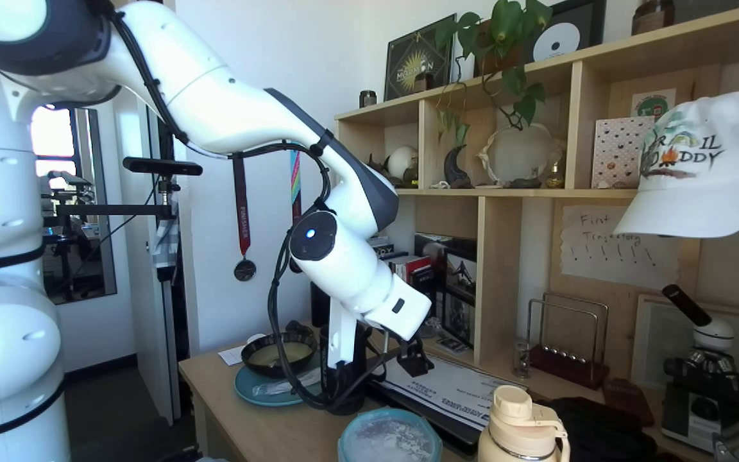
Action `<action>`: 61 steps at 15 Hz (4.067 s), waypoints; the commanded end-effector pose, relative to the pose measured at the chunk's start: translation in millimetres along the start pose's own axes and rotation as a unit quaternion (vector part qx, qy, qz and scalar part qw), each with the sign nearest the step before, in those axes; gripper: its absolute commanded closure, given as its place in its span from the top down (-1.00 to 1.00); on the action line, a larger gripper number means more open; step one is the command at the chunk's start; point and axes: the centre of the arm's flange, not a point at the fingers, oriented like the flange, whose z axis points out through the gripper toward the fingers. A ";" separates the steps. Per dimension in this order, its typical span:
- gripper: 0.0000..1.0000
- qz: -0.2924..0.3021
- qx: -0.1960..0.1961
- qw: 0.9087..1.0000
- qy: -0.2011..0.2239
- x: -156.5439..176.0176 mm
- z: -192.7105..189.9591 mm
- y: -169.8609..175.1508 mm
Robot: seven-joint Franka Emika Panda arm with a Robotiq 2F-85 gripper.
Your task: Open the laptop
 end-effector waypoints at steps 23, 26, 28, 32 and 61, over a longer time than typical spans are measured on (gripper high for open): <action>1.00 0.228 0.022 0.973 0.028 -75.2 127.2 14.9; 1.00 0.239 0.016 0.970 0.029 -80.7 127.9 17.0; 1.00 0.244 0.012 0.969 0.030 -82.9 128.1 17.6; 1.00 0.253 0.008 0.967 0.032 -86.3 130.8 19.4; 1.00 0.223 0.051 0.967 0.109 -57.4 143.4 27.2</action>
